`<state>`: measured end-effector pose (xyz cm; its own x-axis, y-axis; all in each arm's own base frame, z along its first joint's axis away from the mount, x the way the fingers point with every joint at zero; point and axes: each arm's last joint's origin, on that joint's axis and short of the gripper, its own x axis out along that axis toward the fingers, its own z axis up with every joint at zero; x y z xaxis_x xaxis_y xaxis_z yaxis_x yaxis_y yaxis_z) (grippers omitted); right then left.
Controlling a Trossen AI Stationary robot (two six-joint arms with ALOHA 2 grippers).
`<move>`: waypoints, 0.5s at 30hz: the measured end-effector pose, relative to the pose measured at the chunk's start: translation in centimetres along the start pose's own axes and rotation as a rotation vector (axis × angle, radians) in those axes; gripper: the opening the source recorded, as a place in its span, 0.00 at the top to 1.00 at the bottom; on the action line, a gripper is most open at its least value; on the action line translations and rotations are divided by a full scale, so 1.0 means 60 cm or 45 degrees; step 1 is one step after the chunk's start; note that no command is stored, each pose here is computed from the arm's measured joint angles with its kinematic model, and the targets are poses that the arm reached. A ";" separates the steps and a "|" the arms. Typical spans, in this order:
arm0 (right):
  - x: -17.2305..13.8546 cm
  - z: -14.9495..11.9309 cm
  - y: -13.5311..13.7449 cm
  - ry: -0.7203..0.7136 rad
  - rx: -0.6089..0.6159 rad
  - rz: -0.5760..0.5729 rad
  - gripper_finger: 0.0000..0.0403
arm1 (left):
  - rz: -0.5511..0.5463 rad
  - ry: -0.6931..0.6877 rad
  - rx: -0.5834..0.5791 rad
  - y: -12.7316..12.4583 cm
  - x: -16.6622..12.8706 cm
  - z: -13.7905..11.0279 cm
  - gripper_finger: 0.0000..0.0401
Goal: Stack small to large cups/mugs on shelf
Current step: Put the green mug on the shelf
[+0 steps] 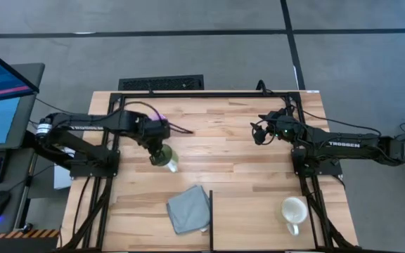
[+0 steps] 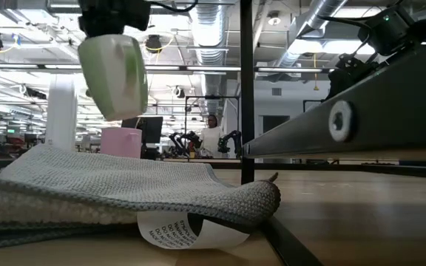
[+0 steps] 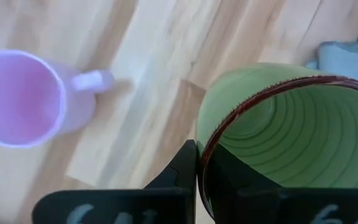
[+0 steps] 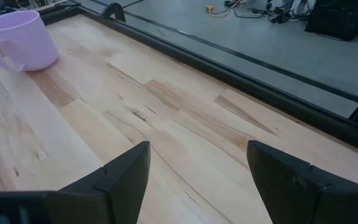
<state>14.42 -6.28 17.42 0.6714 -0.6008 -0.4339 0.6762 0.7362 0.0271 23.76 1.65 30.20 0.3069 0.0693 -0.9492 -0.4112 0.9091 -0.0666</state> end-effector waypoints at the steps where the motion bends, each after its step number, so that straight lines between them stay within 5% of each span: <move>1: 0.000 0.000 0.000 0.000 0.000 0.000 0.27 | -0.004 -0.001 0.016 0.003 0.001 0.007 0.99; 15: 0.000 0.000 0.001 0.001 0.000 0.007 0.27 | -0.021 0.048 0.346 -0.020 0.054 0.146 0.99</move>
<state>14.44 -6.25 17.42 0.6747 -0.5967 -0.4344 0.6727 0.7393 0.0293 32.79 4.40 29.89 0.2772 0.0427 -0.9599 -0.1591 0.9873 -0.0021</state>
